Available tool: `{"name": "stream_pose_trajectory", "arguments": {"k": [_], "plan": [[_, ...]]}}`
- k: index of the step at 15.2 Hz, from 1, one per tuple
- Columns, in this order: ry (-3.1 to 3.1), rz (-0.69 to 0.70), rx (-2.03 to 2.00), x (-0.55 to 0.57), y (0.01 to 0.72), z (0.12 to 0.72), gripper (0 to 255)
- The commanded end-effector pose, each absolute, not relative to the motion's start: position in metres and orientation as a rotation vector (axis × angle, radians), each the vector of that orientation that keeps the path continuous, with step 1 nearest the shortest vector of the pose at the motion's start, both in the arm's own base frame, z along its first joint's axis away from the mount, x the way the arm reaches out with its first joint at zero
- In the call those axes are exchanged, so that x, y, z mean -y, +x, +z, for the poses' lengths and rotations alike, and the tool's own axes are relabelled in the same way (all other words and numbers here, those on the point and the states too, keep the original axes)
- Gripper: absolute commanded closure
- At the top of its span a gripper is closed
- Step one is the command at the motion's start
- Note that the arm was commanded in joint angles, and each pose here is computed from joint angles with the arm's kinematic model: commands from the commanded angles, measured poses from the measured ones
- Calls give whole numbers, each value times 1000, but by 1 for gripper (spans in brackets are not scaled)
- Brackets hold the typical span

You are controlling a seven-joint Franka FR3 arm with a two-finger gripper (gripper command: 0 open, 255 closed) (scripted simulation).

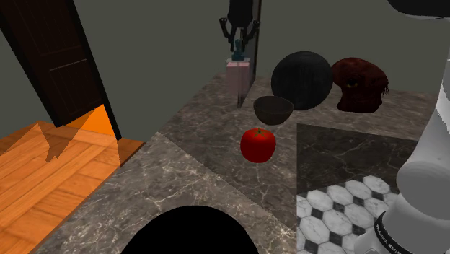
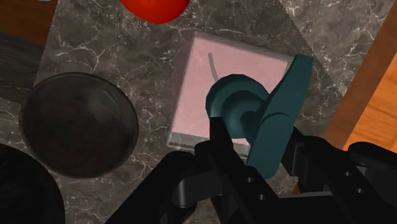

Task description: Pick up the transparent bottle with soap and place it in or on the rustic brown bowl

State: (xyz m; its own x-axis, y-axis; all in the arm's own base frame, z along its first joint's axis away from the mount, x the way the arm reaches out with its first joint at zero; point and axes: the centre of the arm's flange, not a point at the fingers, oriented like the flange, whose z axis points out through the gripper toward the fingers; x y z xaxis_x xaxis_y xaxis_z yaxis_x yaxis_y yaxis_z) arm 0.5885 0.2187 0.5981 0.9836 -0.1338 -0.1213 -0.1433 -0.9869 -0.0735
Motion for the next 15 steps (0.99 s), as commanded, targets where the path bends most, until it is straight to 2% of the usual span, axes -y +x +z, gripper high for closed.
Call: {"name": "stream_pose_trajectory", "arguments": {"k": [1, 15], "plan": [[-3047, 178, -211, -192, 594, 604, 255], [-3047, 178, -211, -18, 637, 639, 255]]}}
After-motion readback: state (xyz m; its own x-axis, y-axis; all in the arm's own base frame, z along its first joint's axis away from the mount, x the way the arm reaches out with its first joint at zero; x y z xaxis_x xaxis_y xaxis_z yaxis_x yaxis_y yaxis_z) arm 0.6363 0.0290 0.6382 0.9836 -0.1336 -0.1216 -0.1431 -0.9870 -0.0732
